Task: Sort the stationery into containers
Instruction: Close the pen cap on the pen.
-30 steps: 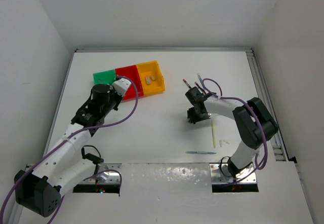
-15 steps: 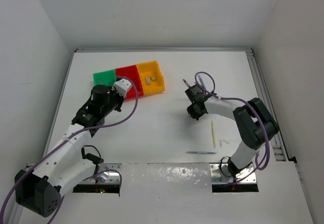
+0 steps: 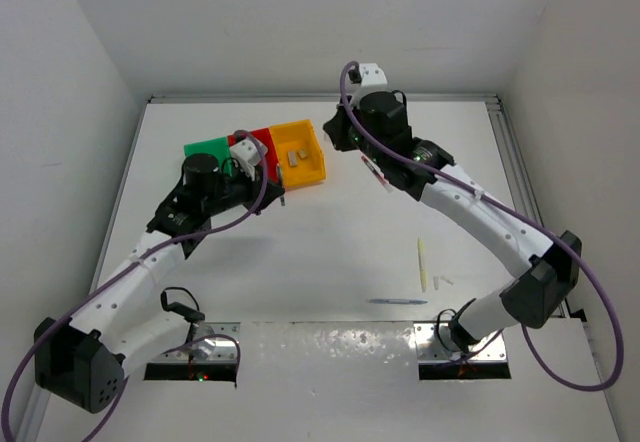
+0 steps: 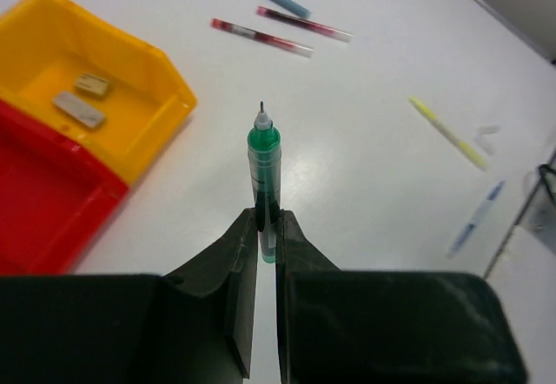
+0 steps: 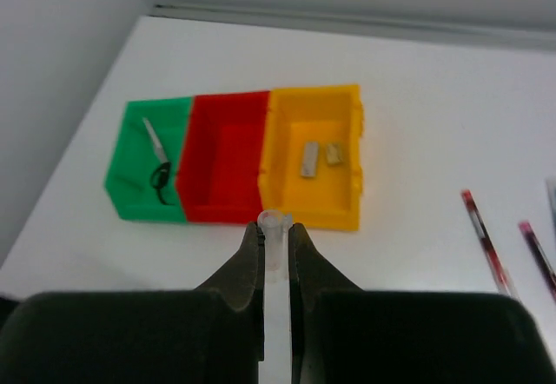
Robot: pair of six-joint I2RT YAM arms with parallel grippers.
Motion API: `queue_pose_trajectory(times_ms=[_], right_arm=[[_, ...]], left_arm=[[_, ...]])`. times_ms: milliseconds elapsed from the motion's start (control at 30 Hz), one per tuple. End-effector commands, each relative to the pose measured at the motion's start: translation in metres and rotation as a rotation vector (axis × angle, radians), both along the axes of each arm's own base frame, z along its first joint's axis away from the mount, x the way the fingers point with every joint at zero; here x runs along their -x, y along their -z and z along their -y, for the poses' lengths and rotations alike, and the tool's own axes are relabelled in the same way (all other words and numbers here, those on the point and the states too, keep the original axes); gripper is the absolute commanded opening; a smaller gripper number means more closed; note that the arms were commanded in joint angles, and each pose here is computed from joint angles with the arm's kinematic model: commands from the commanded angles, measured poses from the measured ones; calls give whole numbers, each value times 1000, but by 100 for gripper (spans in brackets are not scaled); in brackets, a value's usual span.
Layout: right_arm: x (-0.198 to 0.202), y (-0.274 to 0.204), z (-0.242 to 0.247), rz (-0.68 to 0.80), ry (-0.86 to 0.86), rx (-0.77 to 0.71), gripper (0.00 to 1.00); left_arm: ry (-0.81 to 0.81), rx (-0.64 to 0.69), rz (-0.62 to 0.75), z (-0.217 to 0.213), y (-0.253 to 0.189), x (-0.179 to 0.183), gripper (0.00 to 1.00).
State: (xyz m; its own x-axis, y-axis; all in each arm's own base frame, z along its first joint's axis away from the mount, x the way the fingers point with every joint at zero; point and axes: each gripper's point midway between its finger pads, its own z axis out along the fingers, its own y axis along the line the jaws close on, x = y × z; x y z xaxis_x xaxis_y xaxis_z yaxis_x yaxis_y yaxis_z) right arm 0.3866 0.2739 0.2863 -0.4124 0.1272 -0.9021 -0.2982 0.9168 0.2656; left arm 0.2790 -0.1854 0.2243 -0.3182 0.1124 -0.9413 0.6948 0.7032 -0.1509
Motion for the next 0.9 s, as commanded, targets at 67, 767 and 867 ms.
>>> queue_pose_trajectory(times_ms=[67, 767, 867], right_arm=[[20, -62, -37, 191, -213, 40, 0], [23, -73, -84, 315, -416, -101, 0], [23, -72, -87, 315, -420, -107, 0]], left_arm=[[63, 186, -113, 27, -27, 1, 0], [79, 181, -319, 51, -17, -10, 0], [89, 183, -318, 54, -17, -8, 0]])
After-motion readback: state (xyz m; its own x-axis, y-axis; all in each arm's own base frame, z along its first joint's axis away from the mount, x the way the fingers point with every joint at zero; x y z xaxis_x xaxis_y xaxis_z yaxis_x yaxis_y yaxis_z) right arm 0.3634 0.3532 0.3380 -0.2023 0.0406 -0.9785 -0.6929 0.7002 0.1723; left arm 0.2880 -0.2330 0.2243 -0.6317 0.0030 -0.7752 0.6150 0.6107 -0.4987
